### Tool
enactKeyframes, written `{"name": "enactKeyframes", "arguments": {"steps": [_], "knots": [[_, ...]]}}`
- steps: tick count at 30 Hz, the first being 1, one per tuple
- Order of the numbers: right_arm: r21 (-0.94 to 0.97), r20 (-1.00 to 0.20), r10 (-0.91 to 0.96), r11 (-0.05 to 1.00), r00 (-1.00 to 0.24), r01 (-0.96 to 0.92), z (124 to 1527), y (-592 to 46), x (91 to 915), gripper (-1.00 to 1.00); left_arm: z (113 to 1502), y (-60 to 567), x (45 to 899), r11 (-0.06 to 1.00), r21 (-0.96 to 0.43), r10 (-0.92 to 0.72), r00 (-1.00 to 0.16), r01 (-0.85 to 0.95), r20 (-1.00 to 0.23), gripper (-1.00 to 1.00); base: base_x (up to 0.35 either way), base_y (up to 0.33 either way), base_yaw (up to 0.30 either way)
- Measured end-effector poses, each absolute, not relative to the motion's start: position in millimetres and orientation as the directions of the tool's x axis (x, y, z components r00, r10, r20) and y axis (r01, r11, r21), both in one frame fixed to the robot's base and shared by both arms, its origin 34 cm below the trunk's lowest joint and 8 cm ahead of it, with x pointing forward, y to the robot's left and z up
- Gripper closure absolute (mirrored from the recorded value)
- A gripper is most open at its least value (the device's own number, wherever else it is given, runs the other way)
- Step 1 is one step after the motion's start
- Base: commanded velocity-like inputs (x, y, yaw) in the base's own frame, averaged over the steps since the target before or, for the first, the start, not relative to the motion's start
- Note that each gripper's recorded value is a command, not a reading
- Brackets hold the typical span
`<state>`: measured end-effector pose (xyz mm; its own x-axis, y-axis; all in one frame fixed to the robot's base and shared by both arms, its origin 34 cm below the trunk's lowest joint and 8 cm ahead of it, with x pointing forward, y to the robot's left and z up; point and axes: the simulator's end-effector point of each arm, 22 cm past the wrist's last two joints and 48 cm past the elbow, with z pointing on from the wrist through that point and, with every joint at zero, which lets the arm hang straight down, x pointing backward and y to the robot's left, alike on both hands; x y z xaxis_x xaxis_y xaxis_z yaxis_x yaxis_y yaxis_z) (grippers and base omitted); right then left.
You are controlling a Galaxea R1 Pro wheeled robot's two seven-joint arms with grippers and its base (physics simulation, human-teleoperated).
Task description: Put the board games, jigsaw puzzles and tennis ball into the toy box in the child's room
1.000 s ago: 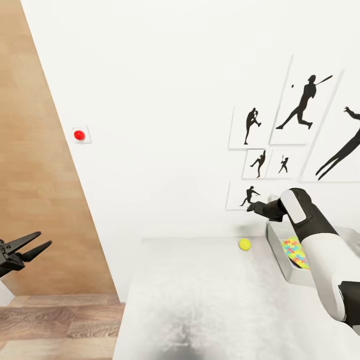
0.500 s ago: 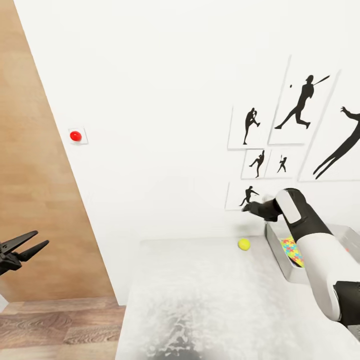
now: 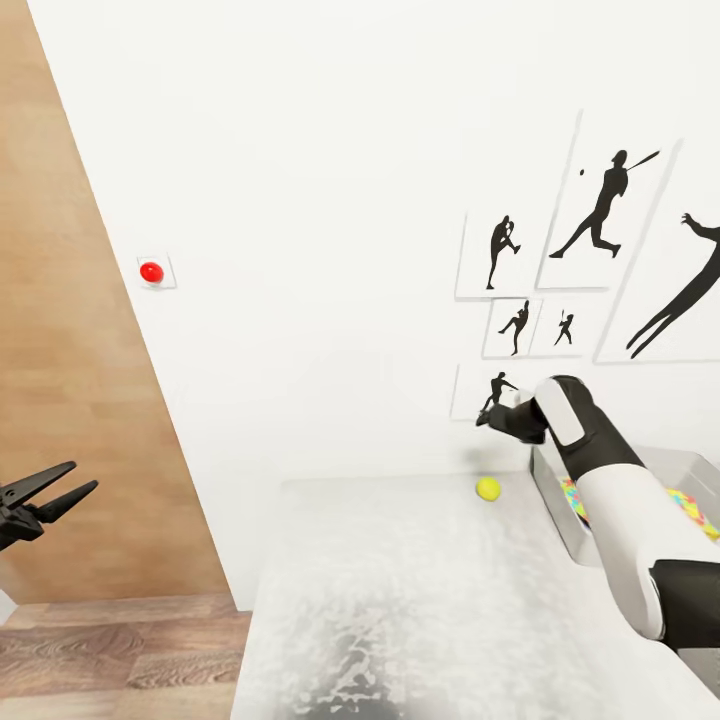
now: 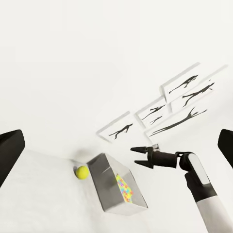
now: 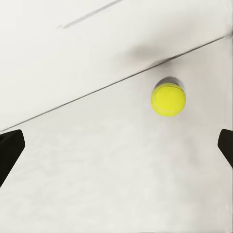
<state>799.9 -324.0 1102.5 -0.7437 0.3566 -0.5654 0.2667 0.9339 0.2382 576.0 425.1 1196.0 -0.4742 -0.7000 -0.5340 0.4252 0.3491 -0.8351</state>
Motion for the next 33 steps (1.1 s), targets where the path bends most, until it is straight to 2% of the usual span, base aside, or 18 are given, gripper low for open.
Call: {"name": "enactKeyframes", "arguments": {"steps": [5, 12, 19, 33], "knots": [[0.208, -0.564, 0.358, 0.934, -0.744, 0.291, 1101.6, -327.6, 797.7, -1.0, 1196.3, 425.3, 575.7, 0.35, -0.835, -0.7, -0.473, 0.425, -0.535, -1.0, 0.043, 0.016, 0.0], [0.202, -0.567, 0.357, 0.934, -0.743, 0.295, 1102.5, -328.3, 797.4, -1.0, 1195.7, 425.1, 575.9, 0.351, -0.835, -0.699, -0.474, 0.424, -0.535, -1.0, 0.209, 0.082, 0.0], [0.203, -0.566, 0.358, 0.934, -0.743, 0.295, 1102.3, -328.5, 797.4, -1.0, 1195.0, 424.3, 576.2, 0.35, -0.836, -0.699, -0.476, 0.423, -0.534, -1.0, 0.154, -0.13, 0.0], [0.196, -0.562, 0.355, 0.935, -0.747, 0.296, 1098.7, -328.7, 797.2, -1.0, 1194.7, 424.4, 576.5, 0.349, -0.836, -0.7, -0.475, 0.424, -0.533, -1.0, 0.014, -0.017, -0.009]]}}
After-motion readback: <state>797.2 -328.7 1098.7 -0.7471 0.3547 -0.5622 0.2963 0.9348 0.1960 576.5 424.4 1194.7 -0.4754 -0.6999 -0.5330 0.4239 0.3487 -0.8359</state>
